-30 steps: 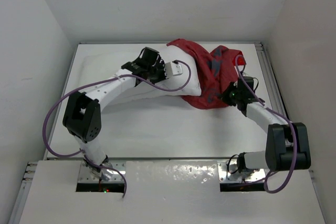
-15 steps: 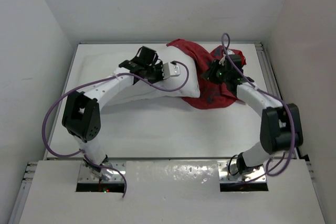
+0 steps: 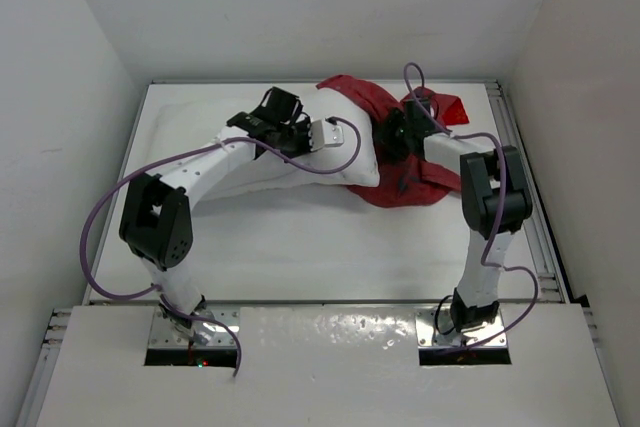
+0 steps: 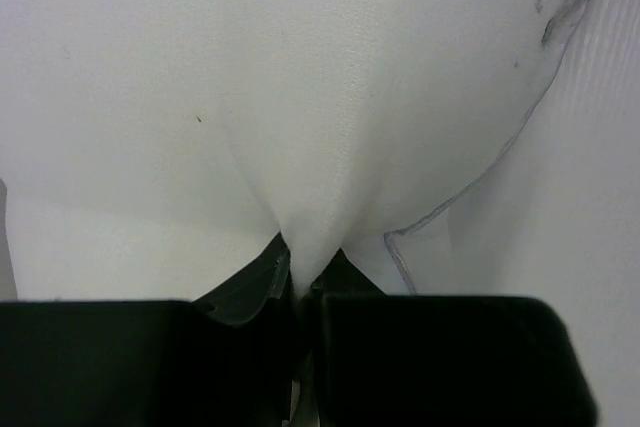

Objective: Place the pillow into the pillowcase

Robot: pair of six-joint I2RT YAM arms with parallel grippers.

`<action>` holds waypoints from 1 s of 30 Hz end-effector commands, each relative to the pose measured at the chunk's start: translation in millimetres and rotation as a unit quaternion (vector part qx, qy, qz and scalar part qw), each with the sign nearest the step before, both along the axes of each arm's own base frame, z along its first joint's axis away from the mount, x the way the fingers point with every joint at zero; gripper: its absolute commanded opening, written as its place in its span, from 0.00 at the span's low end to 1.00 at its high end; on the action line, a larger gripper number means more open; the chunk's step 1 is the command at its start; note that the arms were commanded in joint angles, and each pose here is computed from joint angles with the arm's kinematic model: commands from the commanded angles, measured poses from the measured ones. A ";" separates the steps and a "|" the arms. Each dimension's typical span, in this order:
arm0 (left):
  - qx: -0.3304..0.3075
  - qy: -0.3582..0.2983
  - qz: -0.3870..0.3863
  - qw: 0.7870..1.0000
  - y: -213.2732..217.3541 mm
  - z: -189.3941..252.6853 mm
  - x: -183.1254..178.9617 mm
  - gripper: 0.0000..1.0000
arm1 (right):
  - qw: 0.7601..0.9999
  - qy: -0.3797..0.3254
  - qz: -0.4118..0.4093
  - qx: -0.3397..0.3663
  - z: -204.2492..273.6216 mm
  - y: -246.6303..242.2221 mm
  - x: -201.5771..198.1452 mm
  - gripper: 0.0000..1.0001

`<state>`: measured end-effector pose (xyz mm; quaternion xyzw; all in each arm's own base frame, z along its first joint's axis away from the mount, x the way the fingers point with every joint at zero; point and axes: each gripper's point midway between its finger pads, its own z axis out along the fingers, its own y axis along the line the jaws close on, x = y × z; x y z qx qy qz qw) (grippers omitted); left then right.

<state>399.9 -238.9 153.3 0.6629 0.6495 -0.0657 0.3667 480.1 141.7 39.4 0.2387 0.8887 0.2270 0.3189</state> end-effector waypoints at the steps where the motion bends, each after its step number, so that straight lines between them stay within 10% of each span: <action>1: 0.010 -0.011 0.000 1.000 2.0 4.6 5.8 0.00 | 0.998 -0.051 -0.036 0.006 21.0 3.5 34.9 0.62; 4: 0.010 -0.010 0.002 1.000 2.0 1.5 8.0 0.00 | 0.998 -0.047 -0.049 -0.007 7.4 5.5 43.4 0.51; 8: -0.018 -0.005 0.029 0.999 -1.9 9.3 17.2 0.00 | 0.998 -0.019 -0.056 -0.021 -17.4 -1.0 39.1 0.00; 15: -0.080 0.015 0.101 0.992 14.6 34.1 43.3 0.00 | 0.982 -0.136 0.127 -0.043 27.2 1.1 -31.6 0.00; 20: -0.092 0.002 0.108 0.990 16.6 46.7 49.1 0.00 | 0.918 -0.221 0.329 -0.002 79.8 38.3 -94.4 0.00; 30: -0.091 -0.020 0.144 0.985 22.1 48.1 56.1 0.00 | 0.829 -0.187 0.518 0.095 115.2 62.3 -192.2 0.00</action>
